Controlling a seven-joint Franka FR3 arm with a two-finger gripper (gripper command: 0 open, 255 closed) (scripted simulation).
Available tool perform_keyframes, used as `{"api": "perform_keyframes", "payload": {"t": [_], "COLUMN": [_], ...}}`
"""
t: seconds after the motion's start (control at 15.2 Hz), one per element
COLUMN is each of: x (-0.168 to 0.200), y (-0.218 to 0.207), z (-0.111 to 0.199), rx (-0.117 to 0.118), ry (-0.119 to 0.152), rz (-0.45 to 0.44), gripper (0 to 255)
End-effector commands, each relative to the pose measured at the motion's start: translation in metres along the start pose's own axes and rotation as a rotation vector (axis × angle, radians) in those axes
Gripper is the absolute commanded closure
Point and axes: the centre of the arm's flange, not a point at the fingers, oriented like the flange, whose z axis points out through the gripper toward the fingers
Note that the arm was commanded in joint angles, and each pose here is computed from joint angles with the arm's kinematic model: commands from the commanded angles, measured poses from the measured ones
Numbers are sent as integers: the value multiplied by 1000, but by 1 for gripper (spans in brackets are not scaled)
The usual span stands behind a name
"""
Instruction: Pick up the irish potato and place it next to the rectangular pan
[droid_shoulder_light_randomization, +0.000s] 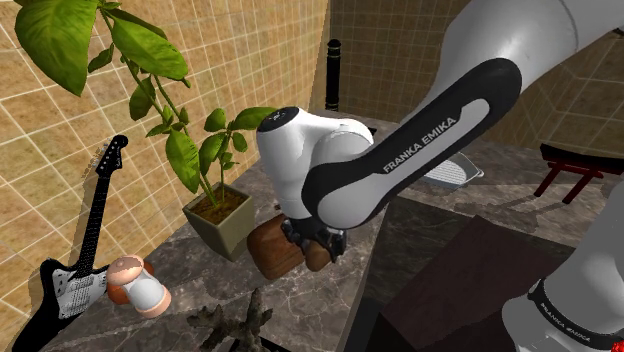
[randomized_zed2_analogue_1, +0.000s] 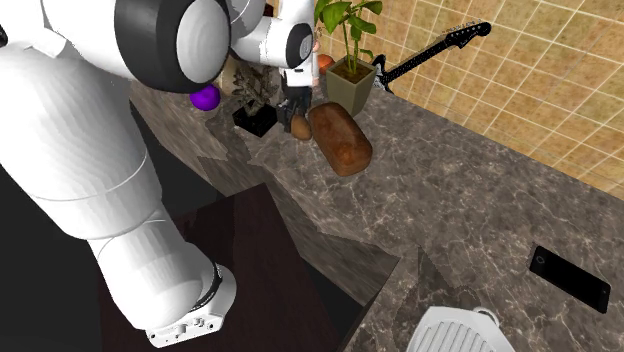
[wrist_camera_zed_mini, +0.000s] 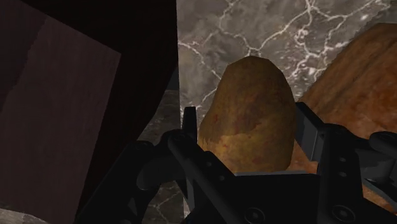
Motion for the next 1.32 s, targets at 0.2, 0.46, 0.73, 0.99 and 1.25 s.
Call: {"api": "perform_keyframes", "payload": {"t": [0.2, 0.46, 0.73, 0.99, 1.25], "x": [40, 81, 121, 162, 202], "y": [34, 66, 99, 132, 165], "z": [4, 13, 21, 29, 38], "rx": [0, 0, 0, 0, 0], "ry": [0, 0, 0, 0, 0], "rz": [0, 0, 0, 0, 0], "gripper": [255, 255, 255, 255, 255]}}
